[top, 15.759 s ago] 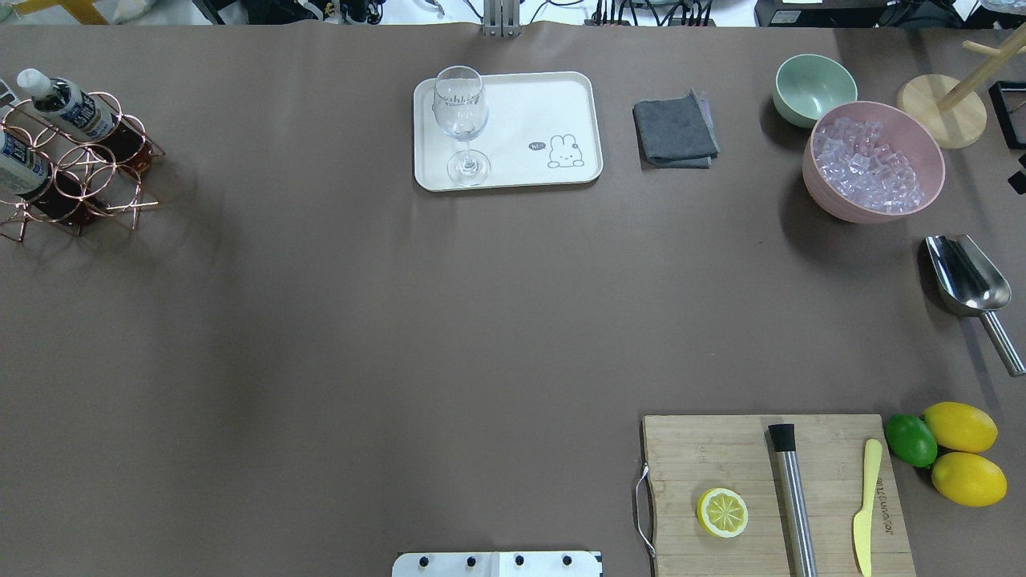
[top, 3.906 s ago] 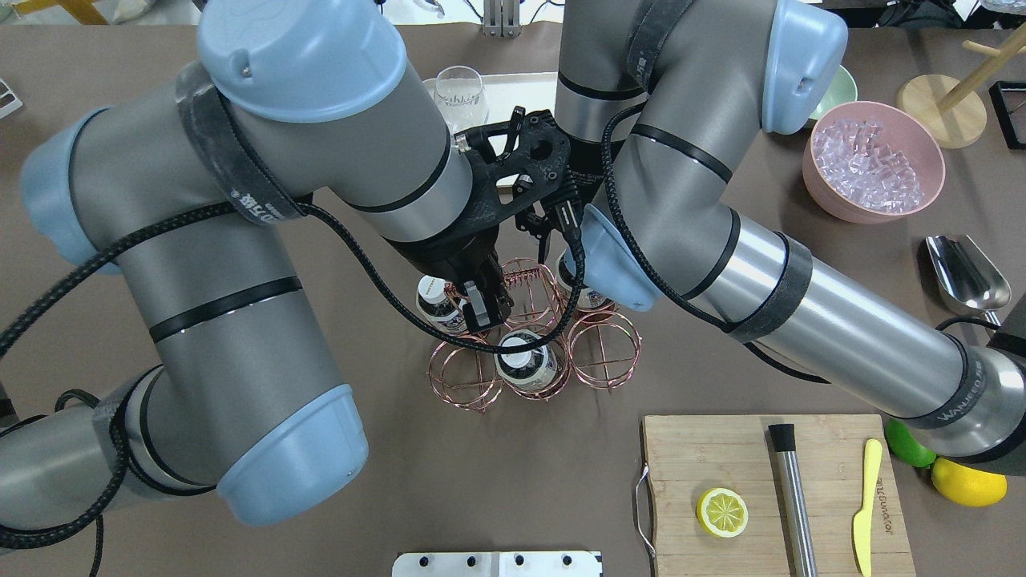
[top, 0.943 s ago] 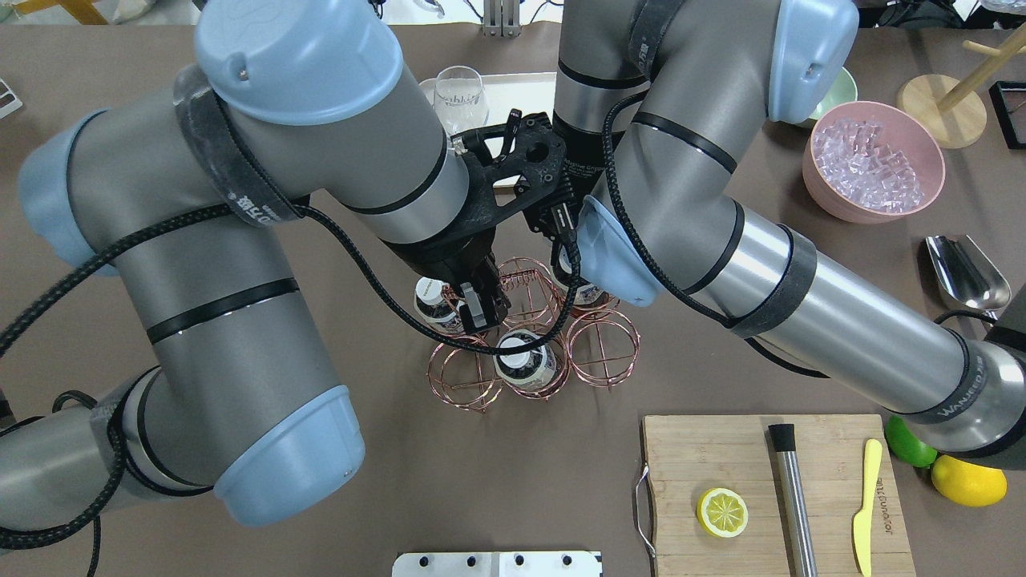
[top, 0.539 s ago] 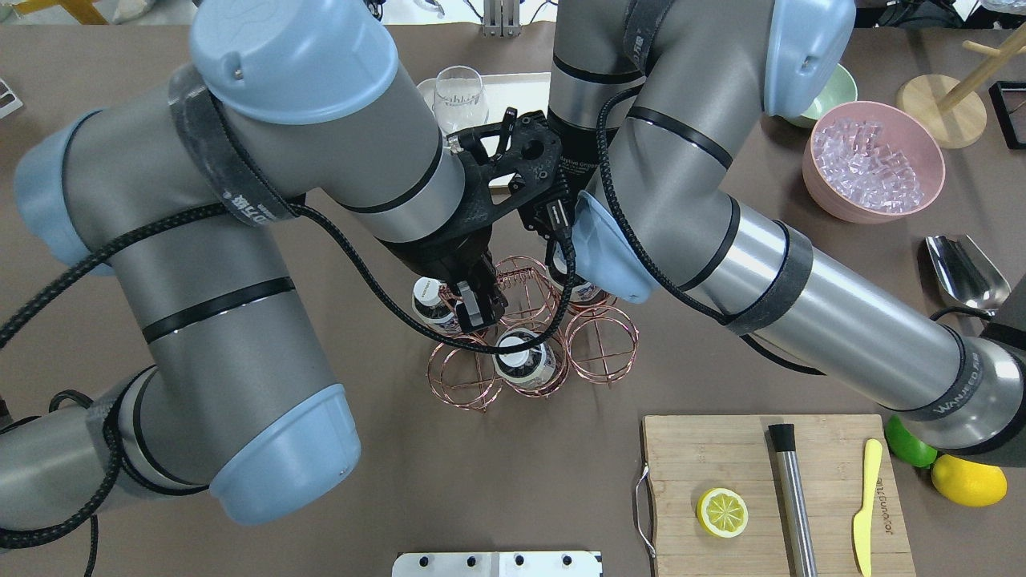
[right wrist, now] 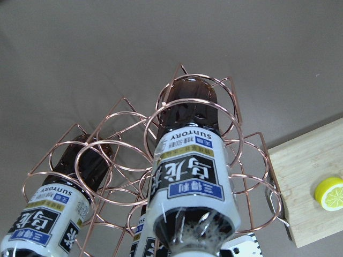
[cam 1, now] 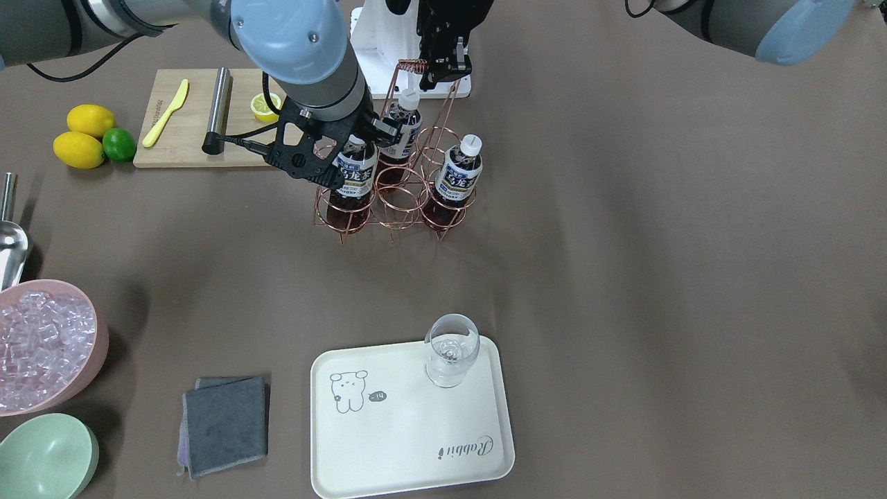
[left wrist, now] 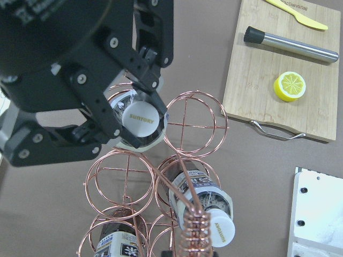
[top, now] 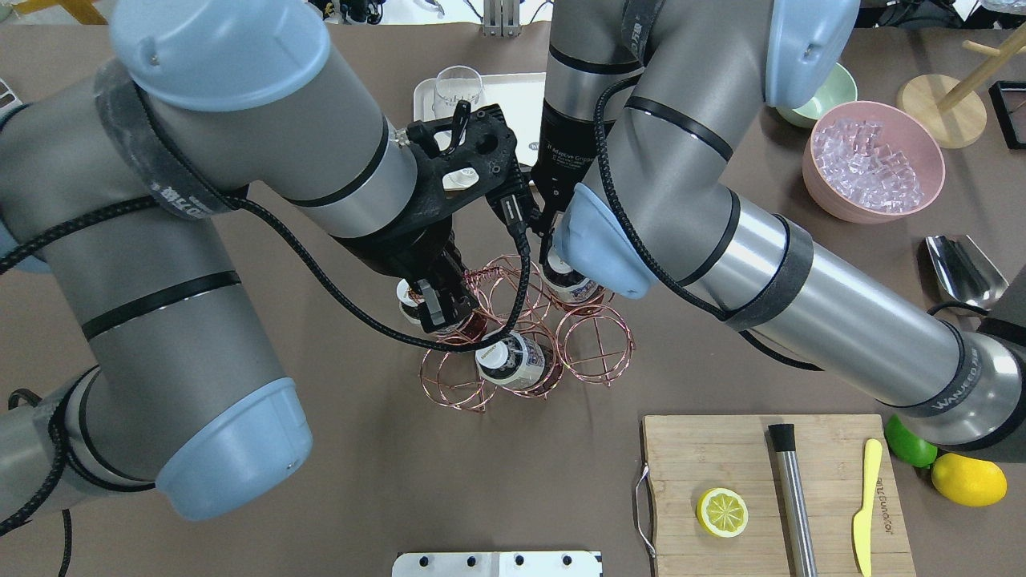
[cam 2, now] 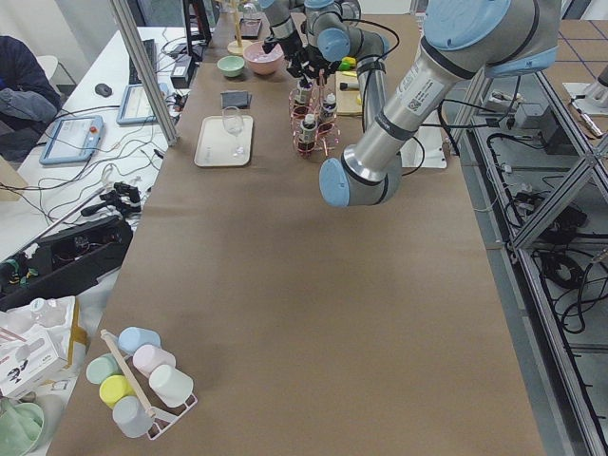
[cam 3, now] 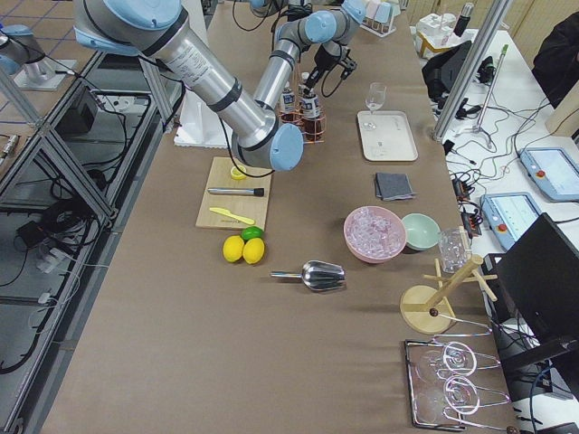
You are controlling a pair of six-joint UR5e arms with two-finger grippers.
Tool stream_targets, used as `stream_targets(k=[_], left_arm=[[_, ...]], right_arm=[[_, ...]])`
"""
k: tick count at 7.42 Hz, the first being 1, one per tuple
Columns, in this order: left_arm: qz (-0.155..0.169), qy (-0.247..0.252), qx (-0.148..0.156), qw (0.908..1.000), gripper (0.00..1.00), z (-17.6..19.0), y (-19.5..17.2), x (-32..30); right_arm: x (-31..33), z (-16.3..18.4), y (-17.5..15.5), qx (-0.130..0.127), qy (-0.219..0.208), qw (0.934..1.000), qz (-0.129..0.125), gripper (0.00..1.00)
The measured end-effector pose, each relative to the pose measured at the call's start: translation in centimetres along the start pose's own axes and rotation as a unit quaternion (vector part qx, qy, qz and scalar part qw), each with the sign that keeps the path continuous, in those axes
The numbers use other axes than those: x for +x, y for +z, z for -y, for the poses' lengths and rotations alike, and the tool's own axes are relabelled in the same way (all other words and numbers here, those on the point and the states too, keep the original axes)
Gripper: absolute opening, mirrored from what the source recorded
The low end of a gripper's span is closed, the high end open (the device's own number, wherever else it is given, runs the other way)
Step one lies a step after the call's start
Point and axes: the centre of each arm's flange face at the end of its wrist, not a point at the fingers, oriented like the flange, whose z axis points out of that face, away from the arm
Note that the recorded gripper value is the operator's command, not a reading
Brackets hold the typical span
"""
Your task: Take tea from basket to plate
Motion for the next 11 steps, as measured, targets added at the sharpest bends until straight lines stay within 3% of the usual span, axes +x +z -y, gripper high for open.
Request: stream_targets(k=[2,5,11], left_arm=[[0.001,0.000,0.001,1.0000,0.00,-0.3,-0.2,-0.1],[0.001,-0.001,0.002,1.0000,0.00,-0.6,-0.4,-0.2],[0.001,-0.004,-0.001,1.0000,0.00,-0.9,-0.2,-0.2]], right_arm=[[0.6,0.2,0.1,0.000,0.001,1.0000,0.001,0.00],[1.5,1.7,-2.3,0.005,0.016,0.9997,0.016,0.00],[0.7,0.5,-4.1,-0.005,0.022,0.9995,0.021,0.00]])
